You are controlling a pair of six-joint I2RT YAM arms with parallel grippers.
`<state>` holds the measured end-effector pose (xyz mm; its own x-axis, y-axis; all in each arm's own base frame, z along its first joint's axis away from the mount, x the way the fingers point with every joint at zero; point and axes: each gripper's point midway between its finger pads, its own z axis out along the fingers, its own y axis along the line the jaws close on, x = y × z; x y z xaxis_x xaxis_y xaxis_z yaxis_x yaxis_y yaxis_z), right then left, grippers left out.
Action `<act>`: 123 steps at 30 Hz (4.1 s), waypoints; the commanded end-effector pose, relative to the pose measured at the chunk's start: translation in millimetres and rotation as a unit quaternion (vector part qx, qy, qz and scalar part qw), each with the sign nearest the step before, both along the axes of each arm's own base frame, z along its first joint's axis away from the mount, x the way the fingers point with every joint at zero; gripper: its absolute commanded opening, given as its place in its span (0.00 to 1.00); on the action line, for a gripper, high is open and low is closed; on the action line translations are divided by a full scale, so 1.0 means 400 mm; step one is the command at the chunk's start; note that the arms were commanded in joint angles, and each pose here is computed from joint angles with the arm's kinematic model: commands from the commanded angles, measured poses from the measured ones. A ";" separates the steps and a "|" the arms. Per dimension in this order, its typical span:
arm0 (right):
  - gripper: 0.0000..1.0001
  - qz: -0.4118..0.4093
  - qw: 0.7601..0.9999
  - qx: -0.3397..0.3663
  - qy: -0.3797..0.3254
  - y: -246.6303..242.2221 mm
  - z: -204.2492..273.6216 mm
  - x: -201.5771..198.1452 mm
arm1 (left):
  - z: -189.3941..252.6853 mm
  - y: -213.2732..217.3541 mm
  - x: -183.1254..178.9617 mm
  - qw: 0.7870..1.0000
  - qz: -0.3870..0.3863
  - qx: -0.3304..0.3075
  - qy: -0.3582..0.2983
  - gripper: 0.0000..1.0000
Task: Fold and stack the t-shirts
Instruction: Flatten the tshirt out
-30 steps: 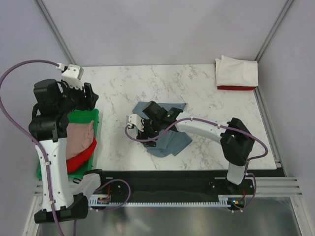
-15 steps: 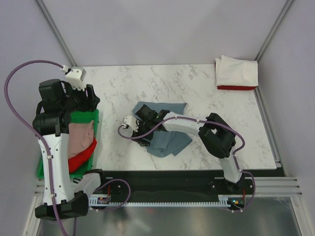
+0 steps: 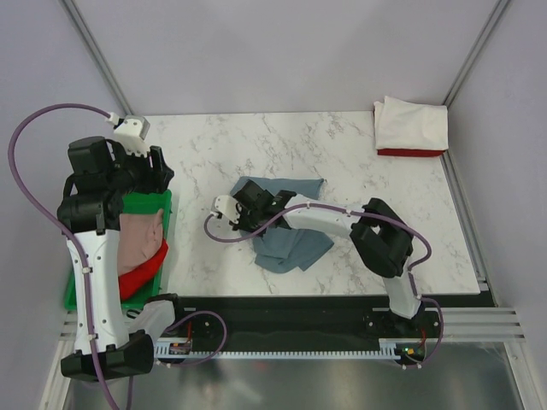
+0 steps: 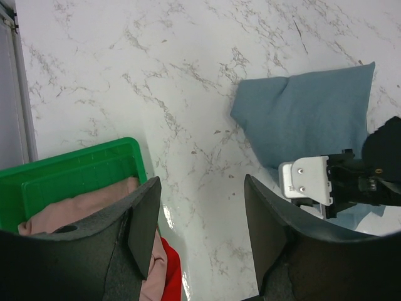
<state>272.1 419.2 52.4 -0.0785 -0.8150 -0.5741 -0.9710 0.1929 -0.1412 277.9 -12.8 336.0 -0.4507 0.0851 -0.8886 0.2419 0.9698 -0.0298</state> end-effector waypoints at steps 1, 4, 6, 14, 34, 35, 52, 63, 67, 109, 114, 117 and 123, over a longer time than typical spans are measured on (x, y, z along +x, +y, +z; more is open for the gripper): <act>0.00 -0.007 0.995 0.053 -0.081 0.003 0.199 0.034 | 0.033 -0.005 0.011 1.000 0.001 -0.013 -0.021 0.63; 0.00 -0.001 0.992 0.072 -0.102 -0.019 0.300 0.021 | 0.040 -0.003 0.015 1.000 0.001 -0.009 -0.027 0.63; 0.00 0.013 0.989 0.072 -0.127 -0.039 0.359 0.021 | 0.040 -0.005 0.019 1.000 -0.004 -0.008 -0.027 0.63; 0.00 -0.050 0.933 0.151 -0.322 -0.197 0.856 0.110 | -0.056 -0.045 0.060 0.997 -0.056 -0.042 0.029 0.60; 0.00 -0.341 0.904 0.026 -0.256 -0.797 0.651 0.481 | -0.599 -0.488 -0.050 0.895 -0.331 0.019 0.298 0.57; 0.00 -0.342 0.904 0.027 -0.254 -0.798 0.648 0.479 | -0.605 -0.505 -0.050 0.891 -0.340 0.025 0.299 0.56; 0.00 -0.365 0.900 0.028 -0.237 -0.838 0.621 0.455 | -0.666 -0.736 -0.086 0.821 -0.442 0.001 0.361 0.52; 0.00 -0.373 0.897 0.045 -0.233 -0.836 0.635 0.464 | -0.680 -0.752 -0.066 0.813 -0.447 0.026 0.373 0.02; 0.00 -0.368 0.896 0.086 -0.235 -0.810 0.694 0.462 | -0.530 -0.671 0.010 0.859 -0.420 0.023 0.293 0.02; 0.00 -0.432 0.887 0.061 -0.153 -0.948 0.525 0.436 | -0.562 -0.325 0.171 0.900 -0.288 0.230 0.232 0.39; 0.00 -0.437 0.885 0.069 -0.142 -0.948 0.509 0.460 | -0.626 -0.307 0.252 0.906 -0.256 0.209 0.263 0.41; 0.00 -0.437 0.886 0.069 -0.137 -0.944 0.500 0.477 | -0.665 -0.302 0.273 0.904 -0.250 0.201 0.283 0.41; 0.00 -0.434 0.889 0.065 -0.133 -0.938 0.485 0.519 | -0.705 -0.326 0.227 0.887 -0.280 0.168 0.328 0.38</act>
<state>462.8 40.1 223.8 -0.5440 -0.4547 -0.7052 -0.4009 0.8791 -0.2576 373.9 -130.1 47.6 -0.6486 0.6942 -0.3121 0.7310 0.6823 -0.0017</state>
